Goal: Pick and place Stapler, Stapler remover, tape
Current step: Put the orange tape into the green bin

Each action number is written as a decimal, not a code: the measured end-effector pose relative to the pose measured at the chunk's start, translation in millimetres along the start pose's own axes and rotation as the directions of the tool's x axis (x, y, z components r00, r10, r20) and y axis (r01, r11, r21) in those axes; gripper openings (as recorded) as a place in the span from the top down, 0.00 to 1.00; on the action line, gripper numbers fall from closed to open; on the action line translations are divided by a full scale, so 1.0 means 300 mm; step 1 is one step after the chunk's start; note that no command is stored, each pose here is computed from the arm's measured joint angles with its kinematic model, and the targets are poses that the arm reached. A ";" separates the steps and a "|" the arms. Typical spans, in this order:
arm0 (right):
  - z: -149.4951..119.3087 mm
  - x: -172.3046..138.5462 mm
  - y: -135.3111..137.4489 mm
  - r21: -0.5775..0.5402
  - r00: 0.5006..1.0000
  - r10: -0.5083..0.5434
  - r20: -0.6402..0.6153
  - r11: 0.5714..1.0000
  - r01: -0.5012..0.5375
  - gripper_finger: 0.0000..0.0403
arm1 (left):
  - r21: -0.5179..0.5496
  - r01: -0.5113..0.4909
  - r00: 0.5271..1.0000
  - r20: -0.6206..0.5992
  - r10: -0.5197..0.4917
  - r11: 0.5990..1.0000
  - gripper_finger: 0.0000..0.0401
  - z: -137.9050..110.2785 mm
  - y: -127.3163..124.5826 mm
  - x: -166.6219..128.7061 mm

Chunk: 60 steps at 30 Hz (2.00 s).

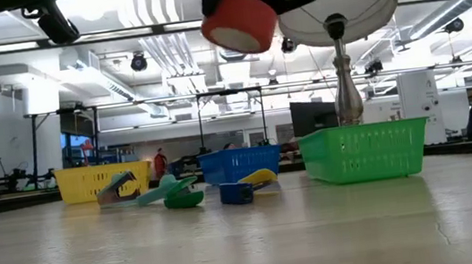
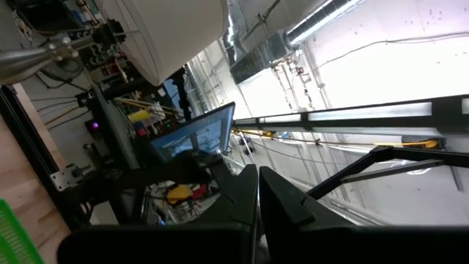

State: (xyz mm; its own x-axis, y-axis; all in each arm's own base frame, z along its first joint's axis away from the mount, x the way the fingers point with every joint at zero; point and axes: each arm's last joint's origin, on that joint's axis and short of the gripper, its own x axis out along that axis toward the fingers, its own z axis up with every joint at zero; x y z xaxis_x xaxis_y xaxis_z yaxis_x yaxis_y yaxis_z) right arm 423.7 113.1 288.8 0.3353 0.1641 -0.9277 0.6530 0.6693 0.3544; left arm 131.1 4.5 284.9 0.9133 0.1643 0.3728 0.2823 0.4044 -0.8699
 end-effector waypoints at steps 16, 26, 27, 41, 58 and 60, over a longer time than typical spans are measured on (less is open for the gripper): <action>0.138 -0.086 -0.224 -0.112 0.936 -0.330 -0.124 0.942 0.317 0.91 | -0.040 0.016 0.999 -0.043 -0.018 0.999 0.95 -0.004 -0.001 0.000; 0.151 0.043 -0.324 -0.170 0.892 -0.402 -0.208 0.913 0.372 0.91 | -0.064 0.024 0.997 -0.066 -0.029 0.998 0.95 -0.007 -0.002 -0.001; 0.153 0.052 -0.332 -0.167 0.891 -0.397 -0.219 0.915 0.366 0.91 | -0.064 0.025 0.997 -0.068 -0.030 0.998 0.95 -0.007 -0.002 -0.001; 0.154 0.198 -0.446 -0.194 0.881 -0.367 -0.297 0.927 0.321 0.91 | -0.097 0.024 0.997 -0.072 -0.031 0.995 0.95 -0.007 -0.002 -0.001; 0.141 0.241 -0.490 -0.202 0.895 -0.337 -0.293 0.937 0.286 0.85 | -0.118 0.024 0.997 -0.073 -0.033 0.993 0.95 -0.007 -0.002 -0.001; 0.141 0.244 -0.492 -0.203 0.893 -0.341 -0.293 0.935 0.290 0.84 | -0.116 0.024 0.997 -0.074 -0.033 0.993 0.95 -0.007 -0.002 -0.001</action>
State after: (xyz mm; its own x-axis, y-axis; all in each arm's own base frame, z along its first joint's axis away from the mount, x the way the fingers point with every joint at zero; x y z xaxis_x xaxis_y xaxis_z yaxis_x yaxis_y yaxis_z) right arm 380.6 -4.2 173.5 -0.1218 0.1305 -0.9839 0.5699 0.8208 0.0383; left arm 131.3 2.1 284.6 0.9226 0.0844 0.3763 0.3364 0.3013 -0.8922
